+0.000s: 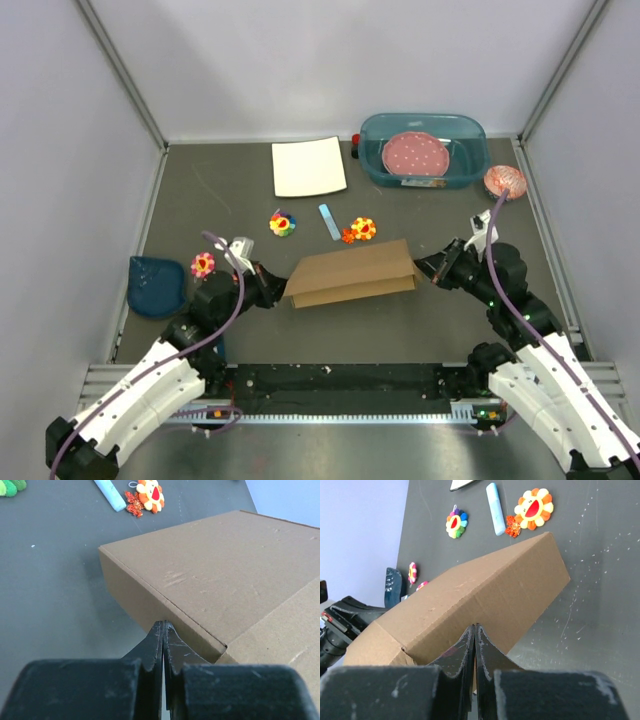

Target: Fold the paper box

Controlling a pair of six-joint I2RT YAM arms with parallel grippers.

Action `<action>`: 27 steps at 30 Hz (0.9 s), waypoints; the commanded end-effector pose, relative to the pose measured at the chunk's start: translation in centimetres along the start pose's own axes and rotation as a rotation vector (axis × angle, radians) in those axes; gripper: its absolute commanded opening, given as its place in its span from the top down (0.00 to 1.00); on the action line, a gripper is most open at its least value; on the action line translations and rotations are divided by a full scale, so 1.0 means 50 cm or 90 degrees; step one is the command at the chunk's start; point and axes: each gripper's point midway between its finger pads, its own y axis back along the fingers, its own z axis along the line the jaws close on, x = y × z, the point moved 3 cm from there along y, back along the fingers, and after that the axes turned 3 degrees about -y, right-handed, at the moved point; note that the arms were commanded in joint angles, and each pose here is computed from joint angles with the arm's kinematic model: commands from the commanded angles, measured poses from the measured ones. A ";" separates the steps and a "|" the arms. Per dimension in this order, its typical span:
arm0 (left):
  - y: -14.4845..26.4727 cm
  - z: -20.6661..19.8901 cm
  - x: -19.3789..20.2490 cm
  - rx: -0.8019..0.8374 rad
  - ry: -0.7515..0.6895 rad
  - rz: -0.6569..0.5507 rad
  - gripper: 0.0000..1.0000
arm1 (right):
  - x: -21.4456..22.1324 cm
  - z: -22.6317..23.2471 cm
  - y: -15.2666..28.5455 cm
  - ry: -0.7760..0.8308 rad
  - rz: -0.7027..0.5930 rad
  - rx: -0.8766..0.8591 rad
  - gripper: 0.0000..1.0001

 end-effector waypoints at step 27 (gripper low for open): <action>-0.001 -0.134 -0.113 0.117 0.010 -0.024 1.00 | 0.041 0.016 -0.002 -0.055 0.097 -0.008 1.00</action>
